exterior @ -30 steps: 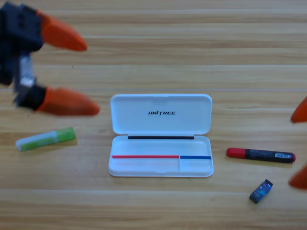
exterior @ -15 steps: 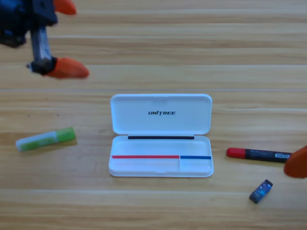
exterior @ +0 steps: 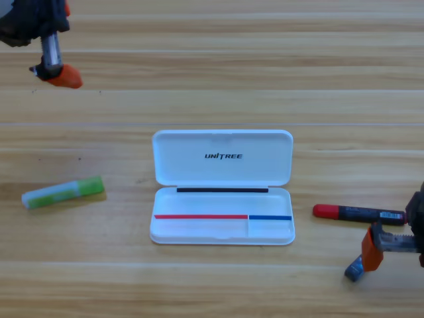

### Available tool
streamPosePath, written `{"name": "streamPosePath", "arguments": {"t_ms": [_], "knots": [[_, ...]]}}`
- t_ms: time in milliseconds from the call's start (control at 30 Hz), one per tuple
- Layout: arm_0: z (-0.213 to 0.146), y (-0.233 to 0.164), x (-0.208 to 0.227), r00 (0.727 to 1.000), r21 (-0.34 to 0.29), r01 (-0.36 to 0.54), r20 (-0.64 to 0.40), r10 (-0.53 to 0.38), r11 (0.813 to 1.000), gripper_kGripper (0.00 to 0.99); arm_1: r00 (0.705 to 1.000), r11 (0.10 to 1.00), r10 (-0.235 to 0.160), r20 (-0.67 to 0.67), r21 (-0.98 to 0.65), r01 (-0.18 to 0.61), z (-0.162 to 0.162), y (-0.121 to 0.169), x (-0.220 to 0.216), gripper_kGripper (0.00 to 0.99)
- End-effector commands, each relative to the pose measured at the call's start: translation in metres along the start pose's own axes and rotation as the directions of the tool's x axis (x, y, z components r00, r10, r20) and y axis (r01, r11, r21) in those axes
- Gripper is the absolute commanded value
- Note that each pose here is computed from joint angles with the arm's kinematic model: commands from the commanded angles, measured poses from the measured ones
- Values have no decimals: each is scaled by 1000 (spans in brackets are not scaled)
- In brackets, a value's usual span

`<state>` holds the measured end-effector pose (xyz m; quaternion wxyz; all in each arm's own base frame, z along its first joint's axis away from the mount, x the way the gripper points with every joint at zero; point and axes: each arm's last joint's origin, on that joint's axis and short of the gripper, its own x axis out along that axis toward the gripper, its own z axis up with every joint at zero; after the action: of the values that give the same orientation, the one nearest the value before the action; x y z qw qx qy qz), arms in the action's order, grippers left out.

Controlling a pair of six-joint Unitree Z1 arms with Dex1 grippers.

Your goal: Clean up eraser and pencils

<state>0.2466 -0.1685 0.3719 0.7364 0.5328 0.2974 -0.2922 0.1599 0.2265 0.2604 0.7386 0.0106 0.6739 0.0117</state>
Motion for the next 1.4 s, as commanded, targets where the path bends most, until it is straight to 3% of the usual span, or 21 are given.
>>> {"name": "streamPosePath", "arguments": {"t_ms": [33, 100, 333, 667, 833, 1033, 1200, 1400], "knots": [[-36, 19, 60, 985, -56, 102, -136, -108, 993, 953, 999, 982, -4, -53, 188, 14, 20, -7, 35, 931], [-47, 20, 81, 973, -62, 158, -161, -166, 986, 953, 999, 973, 27, -26, 229, -21, 27, -5, 38, 904], [-69, 0, 103, 944, -86, 256, -191, -268, 963, 934, 999, 934, 47, 2, 354, -45, 43, 8, 52, 894], [-78, -25, 112, 909, -143, 382, -119, -399, 913, 931, 1000, 896, 20, -24, 443, -7, 48, 15, 79, 894], [-80, -30, 118, 899, -158, 403, -118, -423, 901, 931, 999, 891, 8, -46, 453, 13, 47, 16, 87, 891], [-84, -39, 133, 879, -162, 427, -154, -450, 890, 977, 998, 886, 14, -53, 464, 12, 48, 18, 92, 807], [-86, -44, 137, 883, -162, 419, -154, -442, 893, 960, 997, 887, 33, -72, 462, 4, 47, 18, 93, 557], [-90, -50, 142, 883, -163, 416, -162, -441, 894, 956, 999, 887, 6, -53, 461, 19, 46, 15, 99, 339]]}}
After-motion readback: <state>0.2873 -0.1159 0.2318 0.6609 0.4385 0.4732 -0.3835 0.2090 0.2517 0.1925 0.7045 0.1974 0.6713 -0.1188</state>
